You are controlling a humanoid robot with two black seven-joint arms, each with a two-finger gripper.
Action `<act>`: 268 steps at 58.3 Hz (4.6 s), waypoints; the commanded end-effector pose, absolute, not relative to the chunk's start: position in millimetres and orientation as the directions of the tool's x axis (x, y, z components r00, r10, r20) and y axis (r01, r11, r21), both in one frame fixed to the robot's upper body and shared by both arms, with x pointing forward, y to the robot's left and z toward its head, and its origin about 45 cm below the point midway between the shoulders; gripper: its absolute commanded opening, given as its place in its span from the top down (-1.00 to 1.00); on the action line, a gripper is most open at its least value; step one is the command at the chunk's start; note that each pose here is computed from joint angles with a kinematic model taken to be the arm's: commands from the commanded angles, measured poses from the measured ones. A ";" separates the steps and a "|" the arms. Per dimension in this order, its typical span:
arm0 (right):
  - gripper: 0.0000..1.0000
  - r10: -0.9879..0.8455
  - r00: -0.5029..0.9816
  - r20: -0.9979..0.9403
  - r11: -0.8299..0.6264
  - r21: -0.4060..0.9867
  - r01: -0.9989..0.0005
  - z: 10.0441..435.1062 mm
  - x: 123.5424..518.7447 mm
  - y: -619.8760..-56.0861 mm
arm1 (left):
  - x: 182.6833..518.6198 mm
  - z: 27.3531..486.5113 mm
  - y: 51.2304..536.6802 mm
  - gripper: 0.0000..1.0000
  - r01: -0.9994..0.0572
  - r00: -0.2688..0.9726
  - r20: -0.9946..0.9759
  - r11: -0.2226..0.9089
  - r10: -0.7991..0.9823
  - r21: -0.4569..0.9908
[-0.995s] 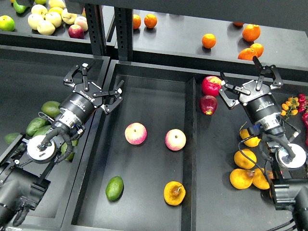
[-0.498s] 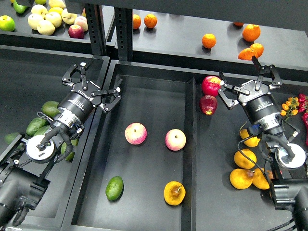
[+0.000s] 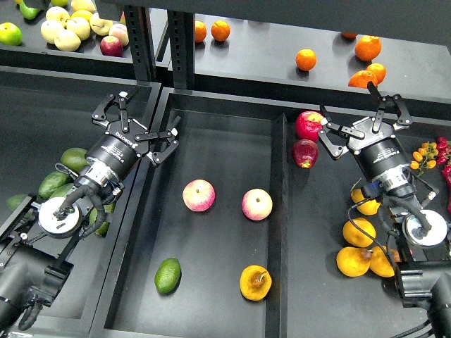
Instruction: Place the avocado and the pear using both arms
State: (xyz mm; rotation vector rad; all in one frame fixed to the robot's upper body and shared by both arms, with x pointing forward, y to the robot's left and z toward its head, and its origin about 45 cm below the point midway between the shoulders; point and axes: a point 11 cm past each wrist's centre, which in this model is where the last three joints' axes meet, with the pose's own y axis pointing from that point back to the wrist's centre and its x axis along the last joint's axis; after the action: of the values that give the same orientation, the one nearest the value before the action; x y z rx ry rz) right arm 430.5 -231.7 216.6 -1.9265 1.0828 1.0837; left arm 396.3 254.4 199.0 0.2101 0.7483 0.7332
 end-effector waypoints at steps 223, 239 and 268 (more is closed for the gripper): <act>-0.99 -0.298 0.290 -0.910 -0.375 -0.168 -0.912 216.6 431.7 -252.4 | 288.8 9.5 217.3 -0.02 -0.002 0.841 -0.156 0.292 0.518 0.956; -0.99 -0.298 0.287 -0.910 -0.375 -0.165 -0.912 215.5 431.6 -252.6 | 332.3 47.3 226.6 -0.02 -0.101 0.835 -0.086 0.304 0.544 0.947; -0.99 -0.272 0.280 -0.921 -0.366 -0.171 -0.915 214.7 431.7 -253.7 | 352.3 114.1 411.0 -0.04 -0.257 0.654 0.136 0.050 0.744 0.965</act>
State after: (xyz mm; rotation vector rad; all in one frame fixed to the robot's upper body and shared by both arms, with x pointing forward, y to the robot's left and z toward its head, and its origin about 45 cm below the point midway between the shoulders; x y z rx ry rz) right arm 431.6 -253.7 215.0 -1.8125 1.0754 1.0932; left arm 363.0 373.1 108.4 1.2753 0.4356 0.7442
